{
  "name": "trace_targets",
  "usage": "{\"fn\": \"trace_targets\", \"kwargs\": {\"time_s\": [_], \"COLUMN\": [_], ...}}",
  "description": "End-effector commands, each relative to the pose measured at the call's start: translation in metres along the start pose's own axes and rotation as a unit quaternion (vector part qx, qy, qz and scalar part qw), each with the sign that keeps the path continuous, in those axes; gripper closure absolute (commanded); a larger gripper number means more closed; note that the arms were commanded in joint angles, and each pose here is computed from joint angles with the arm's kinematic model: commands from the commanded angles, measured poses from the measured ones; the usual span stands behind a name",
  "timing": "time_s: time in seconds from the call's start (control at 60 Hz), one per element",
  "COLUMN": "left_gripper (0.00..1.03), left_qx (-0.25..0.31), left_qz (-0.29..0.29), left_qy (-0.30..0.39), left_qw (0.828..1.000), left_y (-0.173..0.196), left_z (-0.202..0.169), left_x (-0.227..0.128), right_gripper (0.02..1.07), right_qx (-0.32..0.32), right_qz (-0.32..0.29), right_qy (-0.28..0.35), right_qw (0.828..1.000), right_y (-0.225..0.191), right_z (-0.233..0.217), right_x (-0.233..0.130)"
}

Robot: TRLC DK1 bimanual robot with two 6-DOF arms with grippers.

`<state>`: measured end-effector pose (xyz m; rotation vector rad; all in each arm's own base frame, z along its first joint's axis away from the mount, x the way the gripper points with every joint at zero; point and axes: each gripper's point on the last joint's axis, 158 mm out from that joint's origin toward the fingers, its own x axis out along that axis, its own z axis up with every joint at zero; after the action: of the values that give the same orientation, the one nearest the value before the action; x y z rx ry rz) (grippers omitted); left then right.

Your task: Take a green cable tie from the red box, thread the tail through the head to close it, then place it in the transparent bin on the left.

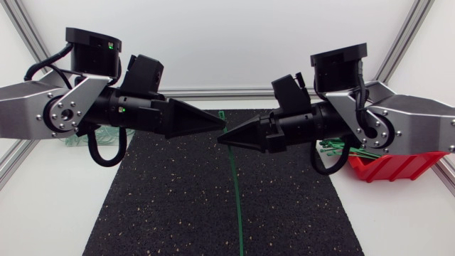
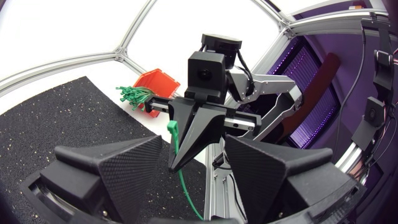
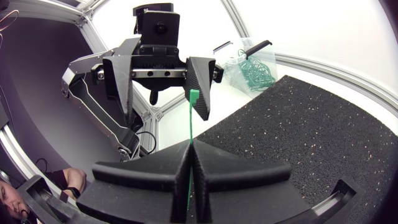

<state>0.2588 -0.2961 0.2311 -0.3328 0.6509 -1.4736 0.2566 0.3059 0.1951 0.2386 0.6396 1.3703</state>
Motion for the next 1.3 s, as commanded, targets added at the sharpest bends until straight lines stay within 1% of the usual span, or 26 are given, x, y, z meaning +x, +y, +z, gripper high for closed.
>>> {"fn": "trace_targets", "kwargs": {"time_s": [0.0, 0.067, 0.183, 0.2, 0.233, 0.267, 0.3, 0.4, 0.45, 0.5, 0.783, 0.917, 1.15, 1.167, 1.183, 1.217, 1.283], "left_gripper": [0.53, 0.60, 0.62, 0.63, 0.69, 0.71, 0.73, 0.74, 0.80, 0.82, 0.83, 0.89, 0.89, 0.90, 0.93, 0.96, 0.97], "left_qx": [-0.007, -0.009, -0.009, -0.009, -0.010, -0.011, -0.012, -0.013, -0.014, -0.017, -0.019, -0.022, -0.023, -0.023, -0.023, -0.023, -0.023], "left_qz": [-0.001, 0.000, -0.001, -0.001, 0.001, 0.001, 0.002, 0.004, 0.005, 0.007, 0.012, 0.014, 0.013, 0.014, 0.014, 0.015, 0.017], "left_qy": [0.000, 0.001, 0.005, 0.005, 0.006, 0.006, 0.006, 0.006, 0.006, 0.006, 0.002, 0.000, 0.001, 0.001, 0.001, 0.001, 0.001], "left_qw": [1.000, 1.000, 1.000, 1.000, 1.000, 1.000, 1.000, 1.000, 1.000, 1.000, 1.000, 1.000, 1.000, 1.000, 1.000, 1.000, 1.000], "left_y": [0.001, 0.004, 0.004, 0.004, 0.004, 0.004, 0.005, 0.006, 0.007, 0.009, 0.013, 0.014, 0.014, 0.014, 0.014, 0.015, 0.015], "left_z": [0.001, -0.001, -0.003, -0.003, -0.003, -0.004, -0.004, -0.004, -0.004, -0.005, -0.003, -0.003, -0.004, -0.004, -0.004, -0.004, -0.004], "left_x": [0.003, 0.005, 0.009, 0.009, 0.010, 0.010, 0.011, 0.010, 0.010, 0.009, 0.006, 0.005, 0.005, 0.005, 0.006, 0.006, 0.006], "right_gripper": [1.01, 1.01, 1.01, 1.01, 1.01, 1.01, 1.01, 1.01, 1.01, 1.01, 1.01, 1.01, 1.01, 1.01, 1.01, 1.01, 1.01], "right_qx": [0.021, 0.026, 0.028, 0.028, 0.028, 0.028, 0.029, 0.031, 0.031, 0.032, 0.033, 0.033, 0.033, 0.033, 0.034, 0.033, 0.034], "right_qz": [-0.001, 0.000, 0.000, 0.000, 0.000, 0.000, 0.000, -0.001, 0.000, -0.001, -0.002, -0.002, -0.002, -0.002, -0.002, -0.002, -0.002], "right_qy": [-0.001, -0.004, -0.006, -0.006, -0.006, -0.006, -0.005, -0.004, -0.004, -0.004, -0.005, -0.006, -0.006, -0.006, -0.006, -0.006, -0.005], "right_qw": [1.000, 1.000, 1.000, 1.000, 1.000, 1.000, 1.000, 1.000, 0.999, 0.999, 0.999, 0.999, 0.999, 0.999, 0.999, 0.999, 0.999], "right_y": [-0.003, -0.004, -0.004, -0.004, -0.004, -0.004, -0.005, -0.006, -0.005, -0.005, -0.005, -0.005, -0.005, -0.005, -0.005, -0.005, -0.005], "right_z": [-0.006, -0.006, -0.006, -0.006, -0.006, -0.005, -0.006, -0.007, -0.007, -0.007, -0.007, -0.007, -0.008, -0.008, -0.008, -0.008, -0.009], "right_x": [0.000, 0.001, 0.001, 0.001, 0.001, 0.001, 0.001, 0.002, 0.002, 0.002, 0.000, 0.000, -0.001, -0.001, -0.001, -0.001, 0.000]}}
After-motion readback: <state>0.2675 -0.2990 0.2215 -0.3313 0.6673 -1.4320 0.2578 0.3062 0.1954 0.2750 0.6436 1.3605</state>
